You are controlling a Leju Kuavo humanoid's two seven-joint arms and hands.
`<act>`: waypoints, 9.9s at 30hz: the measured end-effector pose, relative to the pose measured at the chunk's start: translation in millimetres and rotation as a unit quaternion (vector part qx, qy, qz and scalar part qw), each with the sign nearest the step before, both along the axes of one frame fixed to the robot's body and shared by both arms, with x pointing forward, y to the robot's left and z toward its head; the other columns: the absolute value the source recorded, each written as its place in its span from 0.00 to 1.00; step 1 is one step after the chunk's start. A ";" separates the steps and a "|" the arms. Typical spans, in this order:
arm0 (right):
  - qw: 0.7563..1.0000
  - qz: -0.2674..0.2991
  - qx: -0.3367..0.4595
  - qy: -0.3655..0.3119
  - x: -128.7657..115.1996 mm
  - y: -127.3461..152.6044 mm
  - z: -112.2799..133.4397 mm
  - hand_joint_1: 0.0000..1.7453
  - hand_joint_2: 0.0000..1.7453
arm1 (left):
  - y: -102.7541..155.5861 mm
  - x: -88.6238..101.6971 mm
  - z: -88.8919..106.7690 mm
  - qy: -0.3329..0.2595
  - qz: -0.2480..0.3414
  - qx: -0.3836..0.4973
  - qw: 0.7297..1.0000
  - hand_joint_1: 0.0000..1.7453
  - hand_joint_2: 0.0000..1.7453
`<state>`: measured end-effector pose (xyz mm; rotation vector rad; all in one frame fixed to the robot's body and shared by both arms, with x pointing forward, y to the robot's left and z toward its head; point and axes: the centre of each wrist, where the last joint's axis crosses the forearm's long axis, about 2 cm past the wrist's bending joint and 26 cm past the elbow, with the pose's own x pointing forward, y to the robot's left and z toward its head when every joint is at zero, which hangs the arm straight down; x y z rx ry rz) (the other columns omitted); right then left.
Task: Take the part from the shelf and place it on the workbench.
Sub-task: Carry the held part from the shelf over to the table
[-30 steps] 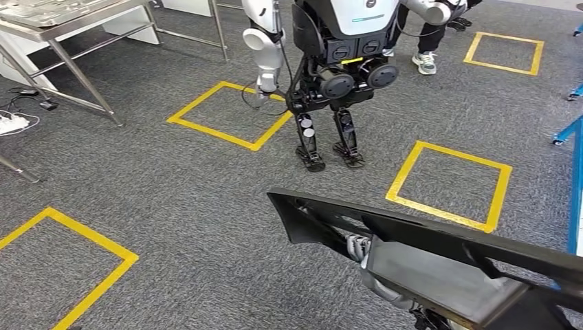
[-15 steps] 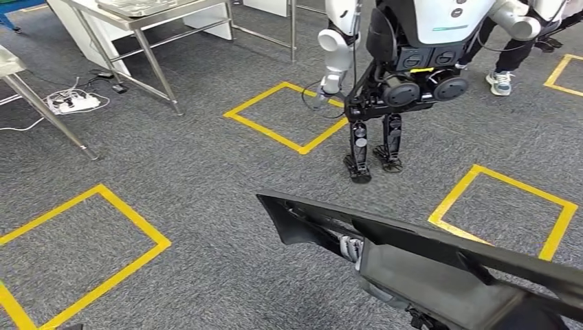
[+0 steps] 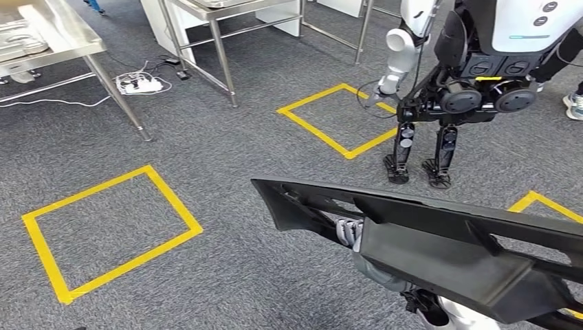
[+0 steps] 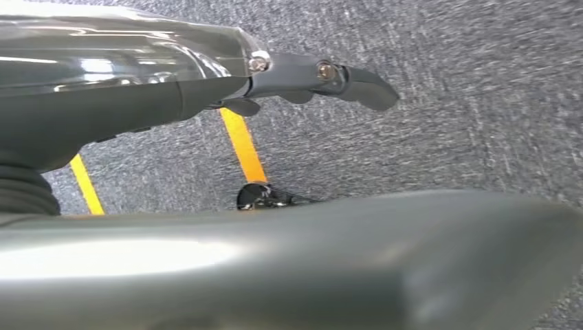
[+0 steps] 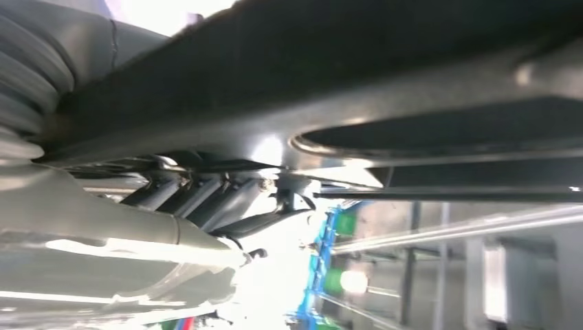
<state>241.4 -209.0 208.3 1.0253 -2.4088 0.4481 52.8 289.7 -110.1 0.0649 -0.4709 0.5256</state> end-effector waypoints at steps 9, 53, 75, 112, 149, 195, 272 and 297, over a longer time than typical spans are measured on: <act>1.000 0.000 -0.006 0.013 -4.1 -7.8 -7.1 1.00 1.00 | -2.7 -2.9 -0.3 0.025 0.002 -0.006 1.000 0.00 1.00; 0.999 0.005 -0.018 0.044 3.0 -9.9 -6.8 1.00 1.00 | -25.9 -2.3 0.5 0.036 0.023 -0.042 0.998 0.00 1.00; 0.999 0.005 -0.013 0.043 3.7 -8.8 -5.6 1.00 1.00 | -25.0 -5.5 0.0 0.032 0.052 -0.054 0.997 0.00 1.00; 0.999 0.014 -0.006 0.035 8.2 -6.2 0.8 1.00 1.00 | -26.1 -5.4 0.1 0.033 0.060 -0.065 0.996 0.00 1.00; 0.999 0.016 -0.003 0.035 10.6 -4.2 2.1 1.00 1.00 | -26.3 -4.4 0.2 0.031 0.061 -0.066 0.995 0.00 1.00; 0.999 0.018 -0.007 0.041 11.9 -2.9 1.5 1.00 1.00 | -29.0 -4.3 0.4 0.031 0.061 -0.068 0.995 0.00 1.00; 0.998 0.037 0.022 0.055 13.7 -3.0 2.3 1.00 1.00 | -28.4 -7.1 0.0 0.034 0.060 -0.068 0.995 0.00 1.00; 0.998 0.030 0.023 0.057 15.8 0.5 2.7 1.00 1.00 | -26.9 -8.7 -0.2 0.034 0.061 -0.066 0.995 0.00 1.00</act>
